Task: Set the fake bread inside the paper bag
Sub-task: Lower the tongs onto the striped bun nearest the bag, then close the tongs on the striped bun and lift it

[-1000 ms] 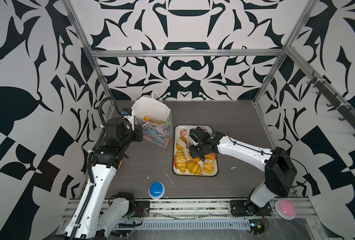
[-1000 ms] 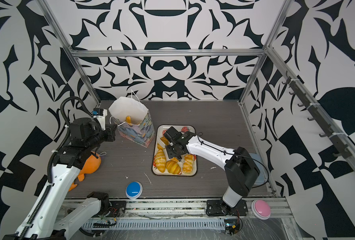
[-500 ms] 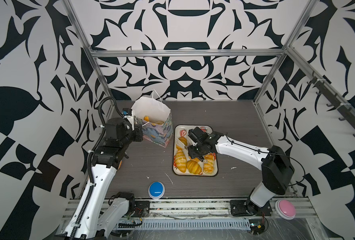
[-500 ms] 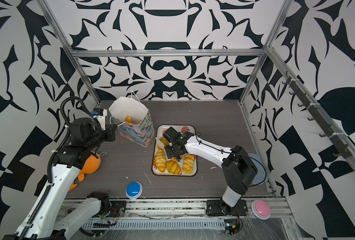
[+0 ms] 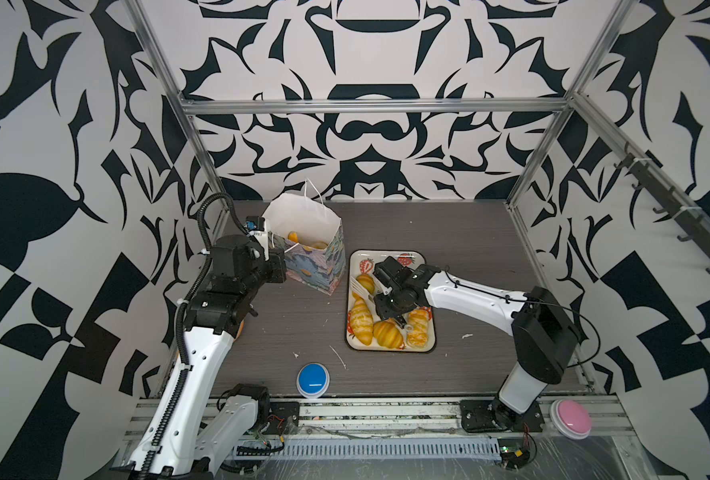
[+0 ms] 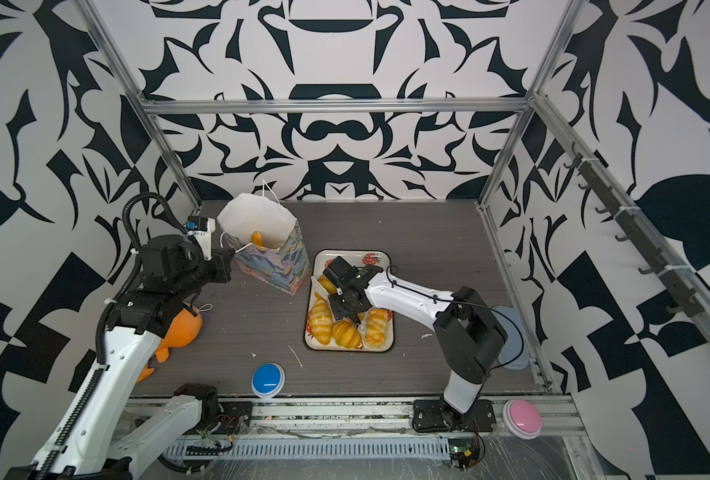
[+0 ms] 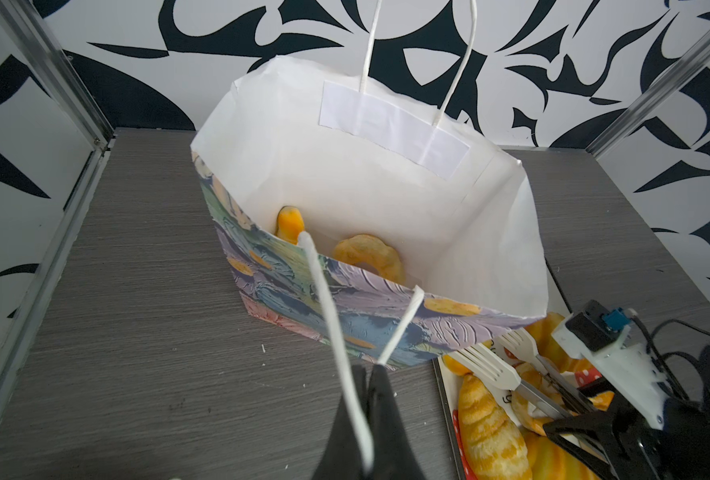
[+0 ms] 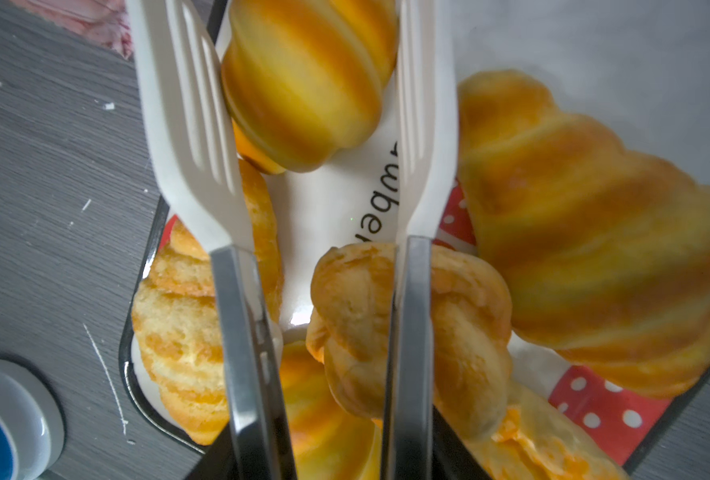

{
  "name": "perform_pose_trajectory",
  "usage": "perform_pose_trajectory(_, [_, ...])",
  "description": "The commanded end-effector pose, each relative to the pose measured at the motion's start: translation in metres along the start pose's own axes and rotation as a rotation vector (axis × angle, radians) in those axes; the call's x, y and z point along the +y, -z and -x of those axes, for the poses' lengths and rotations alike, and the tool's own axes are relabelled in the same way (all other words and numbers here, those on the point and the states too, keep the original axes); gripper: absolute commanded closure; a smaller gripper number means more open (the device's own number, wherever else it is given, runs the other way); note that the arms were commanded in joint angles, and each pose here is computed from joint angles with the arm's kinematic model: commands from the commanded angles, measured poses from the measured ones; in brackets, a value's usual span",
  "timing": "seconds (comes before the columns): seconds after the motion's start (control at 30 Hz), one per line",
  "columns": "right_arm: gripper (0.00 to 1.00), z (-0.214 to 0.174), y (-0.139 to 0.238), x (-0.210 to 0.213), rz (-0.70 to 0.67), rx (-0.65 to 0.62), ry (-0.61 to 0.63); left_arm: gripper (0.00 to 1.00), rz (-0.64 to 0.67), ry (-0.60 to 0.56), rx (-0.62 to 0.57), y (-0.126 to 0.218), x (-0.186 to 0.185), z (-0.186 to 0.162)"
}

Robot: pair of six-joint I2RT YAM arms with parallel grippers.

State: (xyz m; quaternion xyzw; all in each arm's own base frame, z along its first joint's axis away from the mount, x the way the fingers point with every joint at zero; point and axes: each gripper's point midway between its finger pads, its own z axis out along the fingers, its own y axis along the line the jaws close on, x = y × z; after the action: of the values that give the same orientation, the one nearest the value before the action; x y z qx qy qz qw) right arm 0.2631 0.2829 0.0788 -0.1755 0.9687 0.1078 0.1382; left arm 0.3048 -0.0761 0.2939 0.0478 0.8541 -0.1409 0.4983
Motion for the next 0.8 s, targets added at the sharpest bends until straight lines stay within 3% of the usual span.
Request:
perform_pose_trajectory(0.0, [0.52,0.019,0.017,0.008,0.023,-0.063,0.021,1.00,-0.009,0.009,0.007,0.005,-0.003,0.003])
perform_pose_trajectory(0.13, [0.57,0.017,0.023,0.006,0.021,-0.080,0.018,1.00,-0.010,0.008,0.004,0.005,-0.003,0.003])
perform_pose_trajectory(0.77, [0.64,0.037,0.072,-0.003,0.004,-0.205,0.011,0.99,-0.013,0.007,-0.003,0.006,-0.004,0.005])
